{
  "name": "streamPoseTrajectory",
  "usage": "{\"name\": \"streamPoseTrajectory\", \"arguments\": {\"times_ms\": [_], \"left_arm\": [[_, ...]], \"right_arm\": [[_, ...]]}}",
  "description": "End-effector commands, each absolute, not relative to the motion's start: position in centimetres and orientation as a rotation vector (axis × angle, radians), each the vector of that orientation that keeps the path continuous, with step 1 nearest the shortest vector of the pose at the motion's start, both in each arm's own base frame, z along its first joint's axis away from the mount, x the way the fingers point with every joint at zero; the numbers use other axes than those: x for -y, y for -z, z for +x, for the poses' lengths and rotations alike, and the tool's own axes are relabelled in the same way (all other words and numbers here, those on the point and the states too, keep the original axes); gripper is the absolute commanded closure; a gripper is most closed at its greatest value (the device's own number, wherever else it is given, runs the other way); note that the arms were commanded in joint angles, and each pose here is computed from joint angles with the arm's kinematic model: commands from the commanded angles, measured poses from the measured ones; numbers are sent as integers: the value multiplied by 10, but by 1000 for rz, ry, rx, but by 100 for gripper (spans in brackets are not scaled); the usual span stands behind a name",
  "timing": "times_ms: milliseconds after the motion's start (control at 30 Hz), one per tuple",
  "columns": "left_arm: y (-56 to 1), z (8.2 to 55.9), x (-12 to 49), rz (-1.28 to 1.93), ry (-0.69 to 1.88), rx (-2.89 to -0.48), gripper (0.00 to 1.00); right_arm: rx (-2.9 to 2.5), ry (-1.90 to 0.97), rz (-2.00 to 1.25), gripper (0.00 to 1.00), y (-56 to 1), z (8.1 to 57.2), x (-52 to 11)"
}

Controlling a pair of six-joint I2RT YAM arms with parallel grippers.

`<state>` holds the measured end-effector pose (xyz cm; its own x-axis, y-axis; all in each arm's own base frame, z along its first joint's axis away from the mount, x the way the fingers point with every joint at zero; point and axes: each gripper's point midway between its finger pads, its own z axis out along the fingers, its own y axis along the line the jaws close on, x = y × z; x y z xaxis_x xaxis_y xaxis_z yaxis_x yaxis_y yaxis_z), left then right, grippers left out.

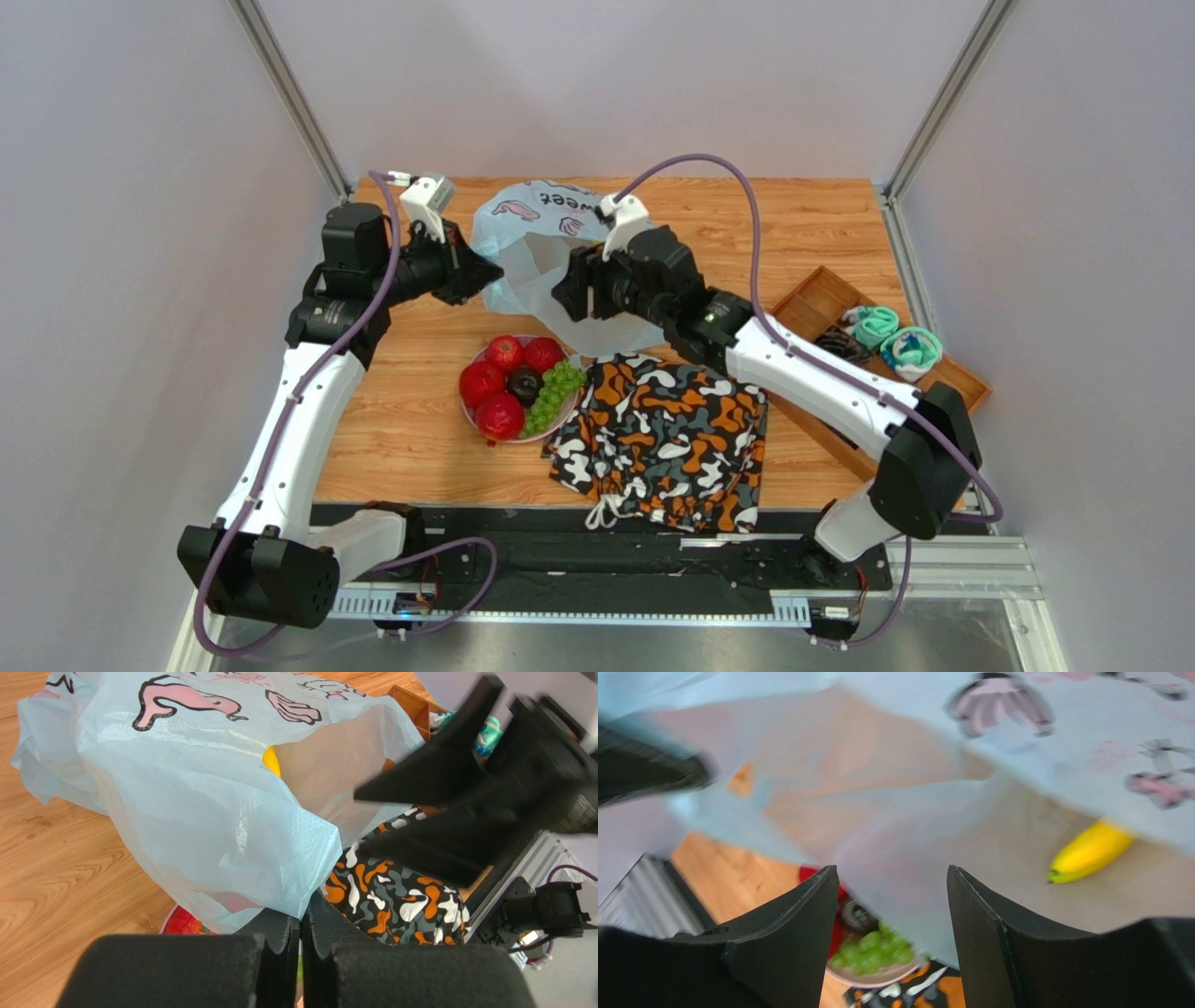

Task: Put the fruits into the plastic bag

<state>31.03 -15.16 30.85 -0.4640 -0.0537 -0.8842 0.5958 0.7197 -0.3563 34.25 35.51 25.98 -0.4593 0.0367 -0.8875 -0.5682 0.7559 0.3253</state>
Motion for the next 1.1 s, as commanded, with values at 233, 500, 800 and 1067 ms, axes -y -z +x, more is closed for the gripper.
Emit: {"name": "streamPoseTrajectory", "arguments": {"times_ms": [233,500,800,1067], "left_arm": [[-306,315,146,404,765,-1923,100],[-306,315,145,401,761,-1922,100],[-306,315,143,397,748,-1926,100],[-305,316,143,395,745,-1929,100]], "right_arm": [[-2012,-873,-621,50,-216,233,-410],[-2327,-794,-531,59,-137,228,-406],[-2443,-763,-361,59,-104,251,-370],[-2444,-834,-303,59,-92,267,-370]]}}
